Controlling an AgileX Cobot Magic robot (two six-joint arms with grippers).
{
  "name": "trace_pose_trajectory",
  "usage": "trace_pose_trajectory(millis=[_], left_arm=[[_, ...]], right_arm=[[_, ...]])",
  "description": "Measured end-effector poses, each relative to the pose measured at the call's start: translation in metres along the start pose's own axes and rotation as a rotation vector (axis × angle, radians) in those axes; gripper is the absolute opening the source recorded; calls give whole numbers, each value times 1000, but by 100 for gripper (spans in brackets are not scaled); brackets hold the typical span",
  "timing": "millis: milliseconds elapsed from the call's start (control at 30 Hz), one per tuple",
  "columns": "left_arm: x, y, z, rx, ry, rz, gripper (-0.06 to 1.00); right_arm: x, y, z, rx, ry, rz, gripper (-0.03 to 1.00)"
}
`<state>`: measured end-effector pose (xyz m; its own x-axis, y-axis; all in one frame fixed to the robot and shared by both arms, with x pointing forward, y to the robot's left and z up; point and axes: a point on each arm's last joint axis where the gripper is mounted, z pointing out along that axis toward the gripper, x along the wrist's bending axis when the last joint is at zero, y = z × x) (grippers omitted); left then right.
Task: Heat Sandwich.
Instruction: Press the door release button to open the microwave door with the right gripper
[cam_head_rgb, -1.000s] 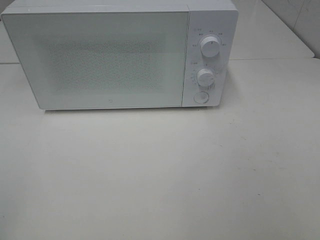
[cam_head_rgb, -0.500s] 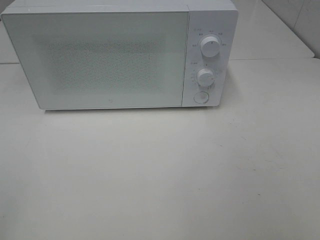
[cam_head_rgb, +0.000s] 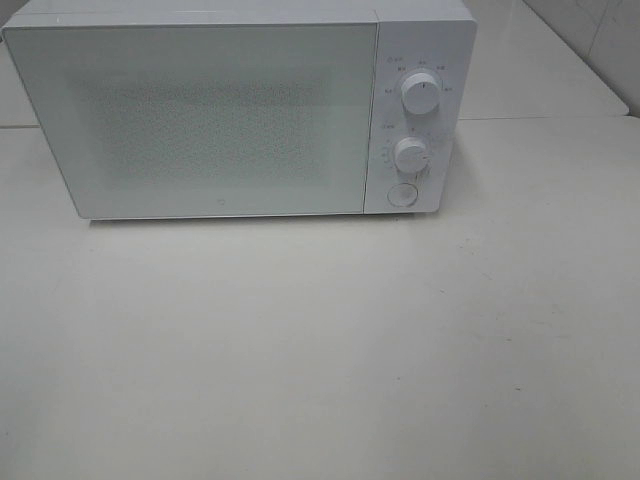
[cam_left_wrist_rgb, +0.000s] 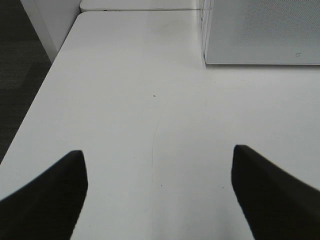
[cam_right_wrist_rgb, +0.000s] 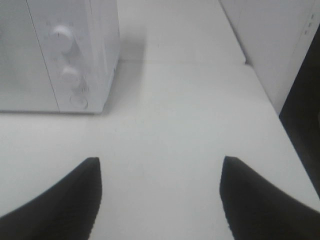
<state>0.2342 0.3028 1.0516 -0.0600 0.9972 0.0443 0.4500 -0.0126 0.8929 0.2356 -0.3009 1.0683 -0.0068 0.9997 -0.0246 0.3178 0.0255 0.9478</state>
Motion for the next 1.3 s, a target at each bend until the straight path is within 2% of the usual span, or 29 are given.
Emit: trace_pose_trajectory(millis=[133, 567, 800, 967, 1200, 1300], left_arm=[[0, 0, 0, 0, 0, 0, 73], [0, 0, 0, 0, 0, 0, 73], [0, 0, 0, 0, 0, 0, 73], [0, 0, 0, 0, 0, 0, 73], [0, 0, 0, 0, 0, 0, 73], [0, 0, 0, 0, 0, 0, 73]], right_arm=[[0, 17, 9, -111, 1, -1, 67], [2, 47, 68, -202, 9, -7, 67], [9, 53, 101, -277, 63, -17, 67], [12, 55, 125, -261, 77, -20, 67], [16, 48, 158, -170, 84, -25, 66], [22, 44, 168, -142, 118, -35, 63]])
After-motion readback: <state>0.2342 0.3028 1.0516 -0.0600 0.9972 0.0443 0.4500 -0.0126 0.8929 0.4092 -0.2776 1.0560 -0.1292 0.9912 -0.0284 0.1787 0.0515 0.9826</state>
